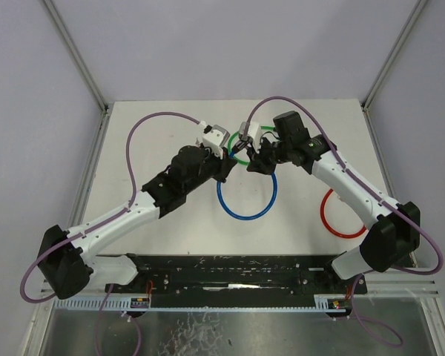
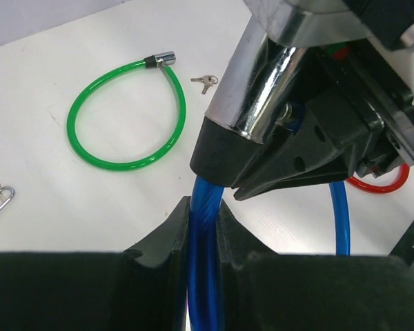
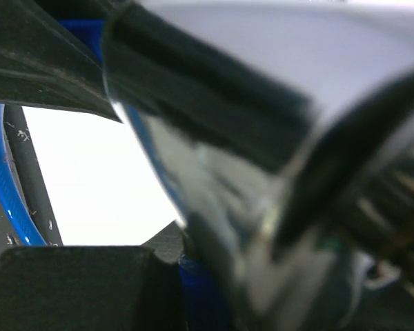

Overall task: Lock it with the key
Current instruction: Lock the lock.

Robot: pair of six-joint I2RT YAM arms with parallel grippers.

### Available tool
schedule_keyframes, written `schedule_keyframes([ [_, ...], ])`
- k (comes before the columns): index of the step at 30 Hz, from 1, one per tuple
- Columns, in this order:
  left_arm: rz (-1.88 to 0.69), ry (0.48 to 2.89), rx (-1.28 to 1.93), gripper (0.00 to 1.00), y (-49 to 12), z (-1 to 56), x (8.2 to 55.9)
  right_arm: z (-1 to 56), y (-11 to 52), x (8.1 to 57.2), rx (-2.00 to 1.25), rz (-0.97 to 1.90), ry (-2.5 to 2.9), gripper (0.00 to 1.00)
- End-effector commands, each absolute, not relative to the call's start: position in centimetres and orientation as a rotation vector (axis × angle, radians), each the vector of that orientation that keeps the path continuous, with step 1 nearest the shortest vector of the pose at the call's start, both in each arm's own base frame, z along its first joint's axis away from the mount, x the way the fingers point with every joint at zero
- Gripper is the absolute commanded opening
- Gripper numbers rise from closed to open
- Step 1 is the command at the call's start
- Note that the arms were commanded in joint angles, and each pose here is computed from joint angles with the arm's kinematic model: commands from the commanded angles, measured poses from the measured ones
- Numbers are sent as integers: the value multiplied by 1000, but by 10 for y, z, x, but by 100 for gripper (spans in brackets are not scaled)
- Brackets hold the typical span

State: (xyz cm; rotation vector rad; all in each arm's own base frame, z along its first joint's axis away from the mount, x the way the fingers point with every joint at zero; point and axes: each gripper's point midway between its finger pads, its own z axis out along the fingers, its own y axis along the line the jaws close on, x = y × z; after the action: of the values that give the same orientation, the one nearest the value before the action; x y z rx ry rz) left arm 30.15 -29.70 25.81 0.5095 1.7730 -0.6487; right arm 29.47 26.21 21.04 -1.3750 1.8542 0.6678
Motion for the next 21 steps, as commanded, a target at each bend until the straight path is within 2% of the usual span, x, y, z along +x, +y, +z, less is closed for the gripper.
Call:
schedule_keyframes([
  [1, -486, 1822, 438, 0, -273, 249, 319, 263, 283, 273, -1399, 835, 1626, 0],
  [8, -583, 1819, 476, 0, -286, 244, 310, 285, 280, 260, -1346, 1026, 1536, 0],
  [16, -947, 1763, 693, 0, -333, 251, 266, 291, 281, 263, -1267, 1089, 1528, 0],
  [21, -863, 1819, 745, 0, -333, 225, 275, 284, 280, 282, -1198, 996, 1501, 0],
])
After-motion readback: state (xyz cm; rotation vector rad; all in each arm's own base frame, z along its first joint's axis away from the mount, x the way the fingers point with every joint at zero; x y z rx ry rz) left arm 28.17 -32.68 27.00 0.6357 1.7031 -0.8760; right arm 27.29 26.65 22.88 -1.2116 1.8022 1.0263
